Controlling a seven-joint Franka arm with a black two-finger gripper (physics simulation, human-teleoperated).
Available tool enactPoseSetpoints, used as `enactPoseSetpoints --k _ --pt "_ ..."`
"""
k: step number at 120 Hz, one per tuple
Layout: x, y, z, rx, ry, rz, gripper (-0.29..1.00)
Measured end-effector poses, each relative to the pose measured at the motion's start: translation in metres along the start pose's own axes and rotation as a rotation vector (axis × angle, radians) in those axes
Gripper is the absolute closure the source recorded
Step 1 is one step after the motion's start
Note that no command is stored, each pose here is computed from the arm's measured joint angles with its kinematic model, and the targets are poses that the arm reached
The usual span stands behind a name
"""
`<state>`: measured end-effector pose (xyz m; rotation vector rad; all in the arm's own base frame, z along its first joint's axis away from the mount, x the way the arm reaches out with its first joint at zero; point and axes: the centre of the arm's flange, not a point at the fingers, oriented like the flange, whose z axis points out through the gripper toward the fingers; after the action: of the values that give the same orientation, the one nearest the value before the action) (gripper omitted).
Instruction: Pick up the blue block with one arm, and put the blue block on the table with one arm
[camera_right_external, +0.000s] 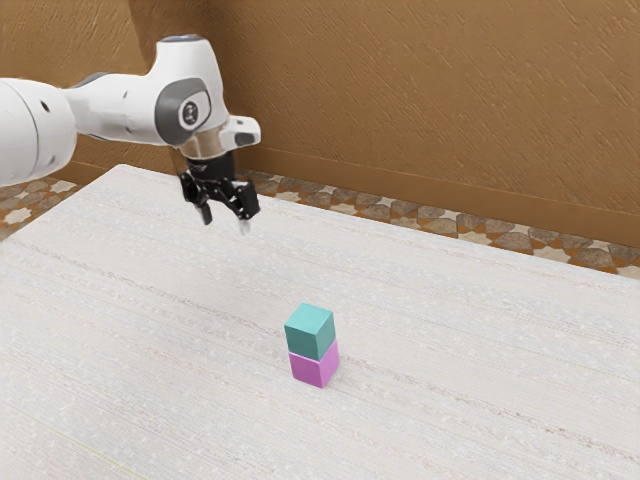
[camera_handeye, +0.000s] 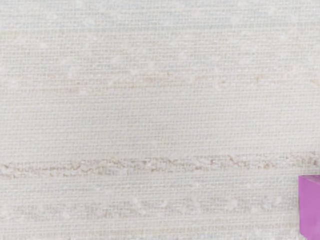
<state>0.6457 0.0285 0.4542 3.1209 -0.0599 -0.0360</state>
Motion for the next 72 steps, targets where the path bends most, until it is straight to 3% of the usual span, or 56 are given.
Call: enactPoseSetpoints --k 20,72 --pt "-0.025 0.030 0.027 -0.012 -0.010 0.003 0.02" --pt "-0.033 0.139 0.071 0.021 -0.005 0.059 0.02"
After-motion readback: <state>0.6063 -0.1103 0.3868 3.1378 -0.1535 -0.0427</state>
